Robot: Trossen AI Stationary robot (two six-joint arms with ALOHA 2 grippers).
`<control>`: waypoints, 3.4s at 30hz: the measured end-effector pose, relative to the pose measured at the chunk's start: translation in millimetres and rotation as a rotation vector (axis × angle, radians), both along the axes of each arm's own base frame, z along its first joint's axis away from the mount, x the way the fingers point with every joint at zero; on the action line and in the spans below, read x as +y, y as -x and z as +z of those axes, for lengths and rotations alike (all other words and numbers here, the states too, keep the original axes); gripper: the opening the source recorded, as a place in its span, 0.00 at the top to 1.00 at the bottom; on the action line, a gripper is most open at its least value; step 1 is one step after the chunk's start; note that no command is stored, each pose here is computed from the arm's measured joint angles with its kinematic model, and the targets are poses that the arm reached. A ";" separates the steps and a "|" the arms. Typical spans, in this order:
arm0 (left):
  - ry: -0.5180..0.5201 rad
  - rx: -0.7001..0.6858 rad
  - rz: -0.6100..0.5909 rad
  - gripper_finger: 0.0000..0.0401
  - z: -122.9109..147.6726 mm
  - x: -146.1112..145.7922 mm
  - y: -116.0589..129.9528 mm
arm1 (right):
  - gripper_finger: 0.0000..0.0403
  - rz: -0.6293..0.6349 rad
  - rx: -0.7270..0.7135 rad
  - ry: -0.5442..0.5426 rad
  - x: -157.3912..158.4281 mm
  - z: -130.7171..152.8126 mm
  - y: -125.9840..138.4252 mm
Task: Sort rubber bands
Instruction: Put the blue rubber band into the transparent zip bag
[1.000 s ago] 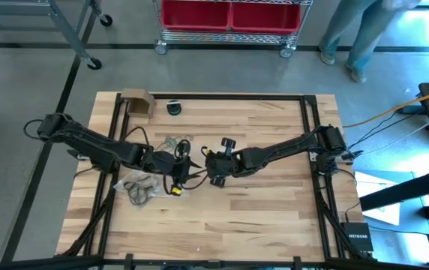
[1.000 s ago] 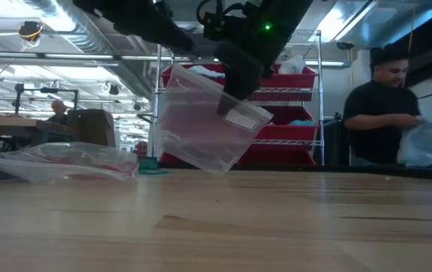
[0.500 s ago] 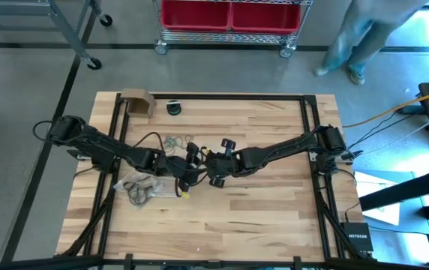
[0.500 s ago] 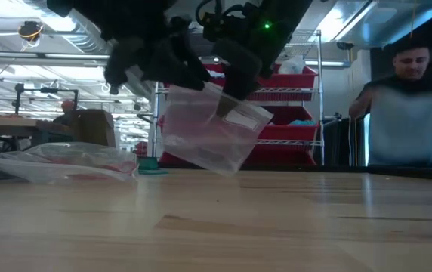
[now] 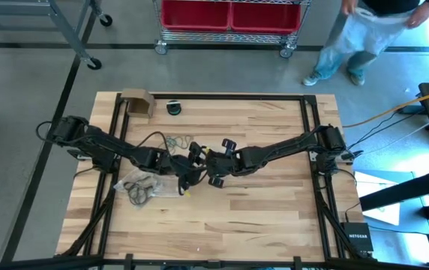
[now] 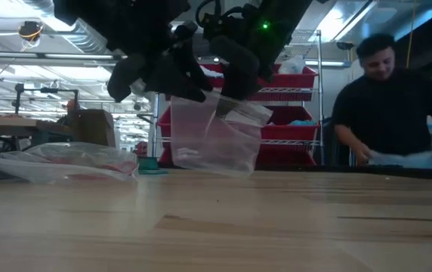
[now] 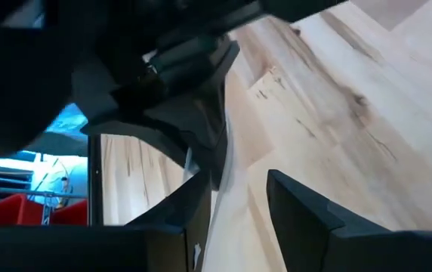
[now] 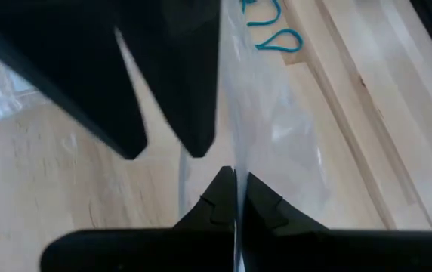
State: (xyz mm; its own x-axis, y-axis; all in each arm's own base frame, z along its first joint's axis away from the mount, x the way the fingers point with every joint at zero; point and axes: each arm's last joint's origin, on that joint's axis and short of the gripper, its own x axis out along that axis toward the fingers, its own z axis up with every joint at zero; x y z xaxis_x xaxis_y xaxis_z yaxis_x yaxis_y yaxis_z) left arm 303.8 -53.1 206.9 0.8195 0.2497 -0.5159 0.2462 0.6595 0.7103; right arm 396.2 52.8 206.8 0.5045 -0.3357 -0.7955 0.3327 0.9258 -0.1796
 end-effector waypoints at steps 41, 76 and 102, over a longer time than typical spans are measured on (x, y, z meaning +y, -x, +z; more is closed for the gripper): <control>0.294 -0.029 -0.016 1.00 -1.2 -33.7 7.7 | 1.00 -0.055 -0.019 0.112 -4.8 2.0 -0.4; 0.443 -0.085 0.110 1.00 4.8 -24.7 5.9 | 0.66 0.070 0.047 -0.024 -3.2 28.4 -4.8; 0.516 -0.118 0.092 1.00 12.8 -24.8 1.1 | 1.00 0.100 0.053 0.061 -3.9 29.5 -5.6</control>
